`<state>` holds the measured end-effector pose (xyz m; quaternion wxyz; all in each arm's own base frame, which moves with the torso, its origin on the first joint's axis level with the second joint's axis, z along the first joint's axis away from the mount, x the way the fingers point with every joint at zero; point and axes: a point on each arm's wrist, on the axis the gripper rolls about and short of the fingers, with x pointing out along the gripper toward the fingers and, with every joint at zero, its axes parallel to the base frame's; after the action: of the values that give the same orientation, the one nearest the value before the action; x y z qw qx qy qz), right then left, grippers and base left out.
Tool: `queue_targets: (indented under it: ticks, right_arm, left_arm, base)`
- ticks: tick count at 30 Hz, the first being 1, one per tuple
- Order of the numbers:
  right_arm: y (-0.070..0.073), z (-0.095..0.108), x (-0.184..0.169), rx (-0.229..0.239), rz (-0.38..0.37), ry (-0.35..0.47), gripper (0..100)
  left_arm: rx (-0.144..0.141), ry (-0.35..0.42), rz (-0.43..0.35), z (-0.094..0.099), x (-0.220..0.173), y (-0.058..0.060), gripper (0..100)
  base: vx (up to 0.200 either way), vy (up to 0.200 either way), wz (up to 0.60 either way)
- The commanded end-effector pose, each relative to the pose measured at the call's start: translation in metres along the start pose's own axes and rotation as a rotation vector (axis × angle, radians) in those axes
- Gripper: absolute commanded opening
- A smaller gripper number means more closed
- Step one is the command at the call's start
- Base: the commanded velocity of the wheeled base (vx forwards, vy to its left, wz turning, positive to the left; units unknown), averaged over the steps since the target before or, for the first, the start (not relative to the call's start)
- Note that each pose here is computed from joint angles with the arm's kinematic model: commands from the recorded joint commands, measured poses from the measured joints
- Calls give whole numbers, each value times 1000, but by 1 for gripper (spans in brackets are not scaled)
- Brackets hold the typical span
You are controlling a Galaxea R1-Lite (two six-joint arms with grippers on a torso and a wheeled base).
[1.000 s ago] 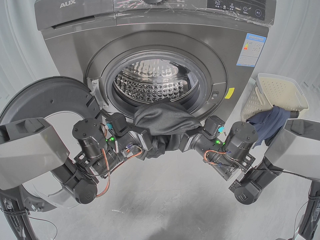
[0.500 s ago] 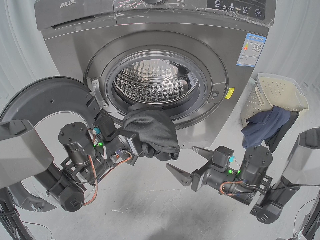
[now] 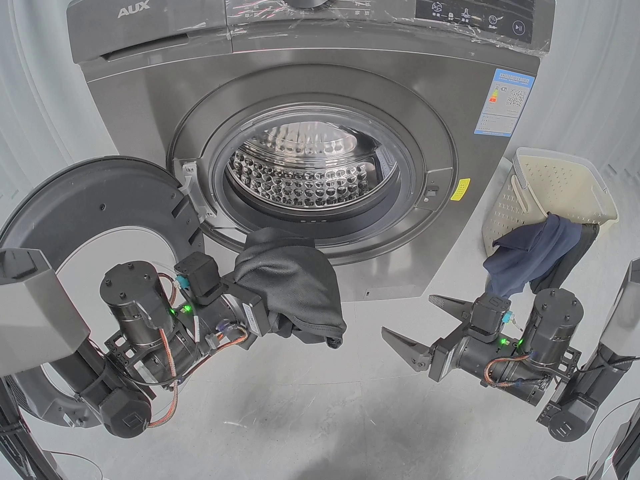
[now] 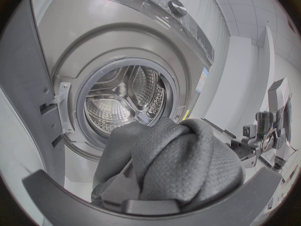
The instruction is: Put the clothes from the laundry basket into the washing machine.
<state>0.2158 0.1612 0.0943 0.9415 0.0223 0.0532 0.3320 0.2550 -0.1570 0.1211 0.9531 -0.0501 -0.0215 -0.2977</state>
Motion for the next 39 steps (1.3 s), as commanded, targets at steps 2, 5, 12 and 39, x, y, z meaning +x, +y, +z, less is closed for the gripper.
queue_targets:
  ticks: [2,5,12,39]
  right_arm:
    - [-1,1,-2,1,-3,-1,100]
    - [-1,0,-2,1,-3,0,100]
    - [1,1,-2,2,0,-1,100]
    - [7,0,-4,6,4,2,100]
  left_arm:
    - [3,37,-2,-11,2,0,0]
    - [4,44,-5,-12,1,-1,0]
    - [7,68,-21,-16,-3,-2,0]
    - [20,99,-44,-26,-1,-9,0]
  base:
    - [200,0,0]
    - [0,0,0]
    - [29,0,0]
    - [81,0,0]
